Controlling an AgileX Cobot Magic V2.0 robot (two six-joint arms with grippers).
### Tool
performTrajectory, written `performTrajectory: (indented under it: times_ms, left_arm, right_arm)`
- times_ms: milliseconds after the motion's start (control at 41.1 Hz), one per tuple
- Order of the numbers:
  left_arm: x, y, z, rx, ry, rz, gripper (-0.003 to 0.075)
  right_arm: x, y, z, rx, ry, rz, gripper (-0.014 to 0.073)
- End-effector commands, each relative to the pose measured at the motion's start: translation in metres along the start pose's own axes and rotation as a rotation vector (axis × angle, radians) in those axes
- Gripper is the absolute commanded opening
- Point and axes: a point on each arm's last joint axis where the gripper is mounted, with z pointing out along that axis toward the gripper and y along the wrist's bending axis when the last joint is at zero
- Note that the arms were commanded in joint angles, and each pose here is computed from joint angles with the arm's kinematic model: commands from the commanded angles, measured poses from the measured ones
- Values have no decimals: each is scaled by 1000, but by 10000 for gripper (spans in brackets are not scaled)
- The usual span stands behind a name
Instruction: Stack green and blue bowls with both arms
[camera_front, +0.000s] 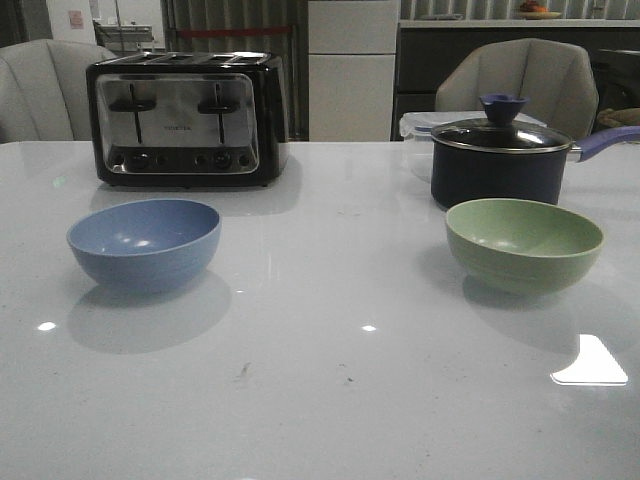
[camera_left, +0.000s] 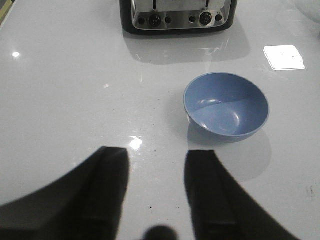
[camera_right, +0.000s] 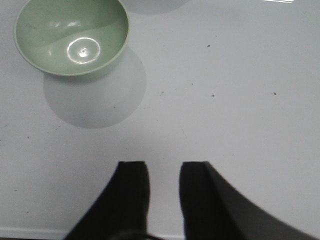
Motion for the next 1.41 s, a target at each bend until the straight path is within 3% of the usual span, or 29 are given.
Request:
performTrajectory:
  times_ms: [0, 195, 559, 851, 1094, 1167, 1386]
  left_arm:
    - [-15, 0, -4, 1, -101, 3, 540]
    - [-15, 0, -4, 1, -101, 3, 520]
    - [-15, 0, -4, 1, -101, 3, 435]
    - [-15, 0, -4, 1, -101, 3, 435]
    - [-15, 0, -4, 1, -101, 3, 435]
    - [-15, 0, -4, 1, -101, 3, 435]
    - [-15, 0, -4, 1, -101, 3, 435]
  right_arm:
    - [-20, -1, 2, 5, -108, -9, 504]
    - [-38, 5, 27, -47, -69, 62, 509]
    - [-87, 10, 105, -59, 153, 87, 509]
    - [-116, 20, 171, -142, 274, 97, 509]
    - [-127, 23, 212, -147, 312, 100, 502]
    - [-127, 23, 220, -146, 330, 96, 459]
    - [-127, 23, 230, -143, 360, 86, 215]
